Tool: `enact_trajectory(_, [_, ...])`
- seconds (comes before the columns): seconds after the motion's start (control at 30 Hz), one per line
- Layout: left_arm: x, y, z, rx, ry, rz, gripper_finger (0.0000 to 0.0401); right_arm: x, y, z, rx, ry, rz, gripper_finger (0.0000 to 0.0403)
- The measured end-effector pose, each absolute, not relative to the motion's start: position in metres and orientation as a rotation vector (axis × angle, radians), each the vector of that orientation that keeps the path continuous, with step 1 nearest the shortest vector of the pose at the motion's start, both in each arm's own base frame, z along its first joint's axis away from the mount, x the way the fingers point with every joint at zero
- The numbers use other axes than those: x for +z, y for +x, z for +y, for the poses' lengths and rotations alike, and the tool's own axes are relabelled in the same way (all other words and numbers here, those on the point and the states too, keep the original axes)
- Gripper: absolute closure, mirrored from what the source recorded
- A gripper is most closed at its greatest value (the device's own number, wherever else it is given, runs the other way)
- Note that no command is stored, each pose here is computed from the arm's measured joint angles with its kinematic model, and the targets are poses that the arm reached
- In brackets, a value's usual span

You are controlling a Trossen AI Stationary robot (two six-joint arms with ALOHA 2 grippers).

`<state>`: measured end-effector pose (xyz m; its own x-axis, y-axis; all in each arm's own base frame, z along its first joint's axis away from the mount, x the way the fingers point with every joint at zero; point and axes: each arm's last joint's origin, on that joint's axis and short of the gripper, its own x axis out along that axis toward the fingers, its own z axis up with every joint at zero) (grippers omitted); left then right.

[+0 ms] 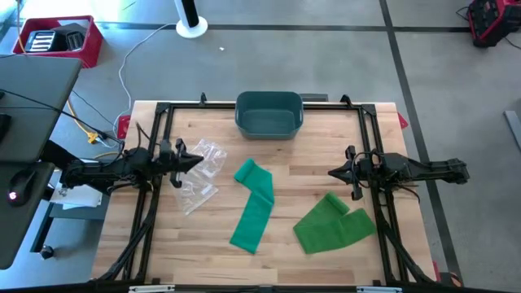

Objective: Roll bandage
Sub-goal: Roll the blue bandage

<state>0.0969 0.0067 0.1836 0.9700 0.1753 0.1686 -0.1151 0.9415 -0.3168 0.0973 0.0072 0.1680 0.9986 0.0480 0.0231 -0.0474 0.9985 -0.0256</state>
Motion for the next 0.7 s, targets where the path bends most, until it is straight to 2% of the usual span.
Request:
enact_trajectory(0.27, [0.205, 0.108, -0.002, 0.096, -0.253, -0.342, 0.04, 0.168, 0.097, 0.007, 0.048, -0.025, -0.024, 0.0396])
enact_trajectory(0.5, [0.211, 0.144, -0.019, 0.197, -0.213, -0.122, 0.0401, 0.168, 0.097, 0.007, 0.048, -0.025, -0.024, 0.0396])
enact_trajectory(0.7, [0.194, 0.178, -0.038, 0.182, -0.168, 0.109, 0.0401, 0.168, 0.097, 0.007, 0.047, -0.025, -0.024, 0.0396])
